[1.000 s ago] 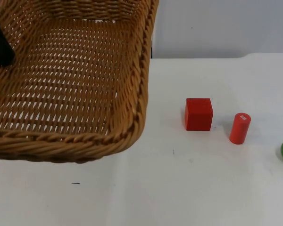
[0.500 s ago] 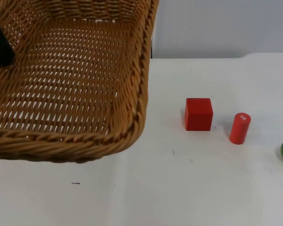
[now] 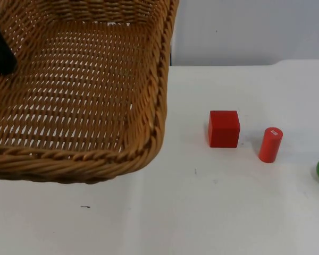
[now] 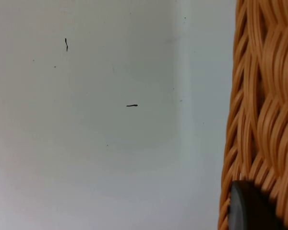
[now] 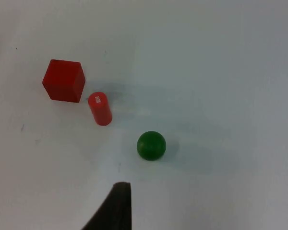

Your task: Pick up the basket with the left hand and place the object to the left of the red cylinder into the basket with the right hand.

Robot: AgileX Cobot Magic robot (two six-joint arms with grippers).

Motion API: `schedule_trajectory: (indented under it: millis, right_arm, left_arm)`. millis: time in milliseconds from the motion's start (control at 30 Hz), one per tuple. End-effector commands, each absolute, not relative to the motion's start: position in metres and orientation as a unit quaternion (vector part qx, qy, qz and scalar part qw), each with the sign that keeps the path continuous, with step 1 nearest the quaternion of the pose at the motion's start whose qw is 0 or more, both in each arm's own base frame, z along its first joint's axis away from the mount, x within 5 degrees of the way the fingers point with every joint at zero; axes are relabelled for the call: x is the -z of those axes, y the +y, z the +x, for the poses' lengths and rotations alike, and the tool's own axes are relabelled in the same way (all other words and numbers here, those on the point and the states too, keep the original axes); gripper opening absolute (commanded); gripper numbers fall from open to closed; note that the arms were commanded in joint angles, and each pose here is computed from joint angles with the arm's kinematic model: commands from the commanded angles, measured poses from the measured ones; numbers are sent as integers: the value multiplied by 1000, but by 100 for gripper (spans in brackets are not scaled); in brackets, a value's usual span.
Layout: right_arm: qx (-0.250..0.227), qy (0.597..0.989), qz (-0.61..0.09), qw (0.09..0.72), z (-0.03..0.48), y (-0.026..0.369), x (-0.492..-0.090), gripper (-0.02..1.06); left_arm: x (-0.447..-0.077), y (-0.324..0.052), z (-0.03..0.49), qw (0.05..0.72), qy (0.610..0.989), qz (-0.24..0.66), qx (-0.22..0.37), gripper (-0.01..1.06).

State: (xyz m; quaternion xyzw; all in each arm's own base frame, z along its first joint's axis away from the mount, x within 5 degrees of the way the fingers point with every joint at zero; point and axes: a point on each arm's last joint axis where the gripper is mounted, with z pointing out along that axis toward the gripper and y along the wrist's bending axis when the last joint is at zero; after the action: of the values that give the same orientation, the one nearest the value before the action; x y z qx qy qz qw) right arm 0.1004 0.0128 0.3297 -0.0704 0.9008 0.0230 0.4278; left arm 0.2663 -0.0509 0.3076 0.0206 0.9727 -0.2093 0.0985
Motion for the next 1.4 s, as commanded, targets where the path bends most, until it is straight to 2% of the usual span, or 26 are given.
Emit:
schedule_trajectory:
  millis: [0, 600, 1000, 1067, 1200, 1367]
  right_arm:
    - [-16, 900, -72, 430, 123, 14, -337, 104]
    - [-12, 926, -83, 368, 237, 28, -346, 104]
    - [-24, 944, -112, 310, 326, 42, -326, 104]
    - [-24, 952, -115, 283, 346, 44, -316, 104]
    - [-39, 955, -143, 258, 366, 52, -303, 104]
    - [-34, 947, -207, 243, 385, 74, -285, 104]
  left_arm:
    - [-312, -54, 263, 103, 970, 21, 221, 0]
    - [-312, -54, 263, 104, 970, 21, 221, 0]
    - [-312, -54, 263, 104, 969, 20, 224, 0]
    - [-312, -54, 263, 104, 969, 20, 224, 0]
    - [-312, -54, 263, 104, 969, 20, 224, 0]
    - [-312, -54, 263, 104, 969, 20, 224, 0]
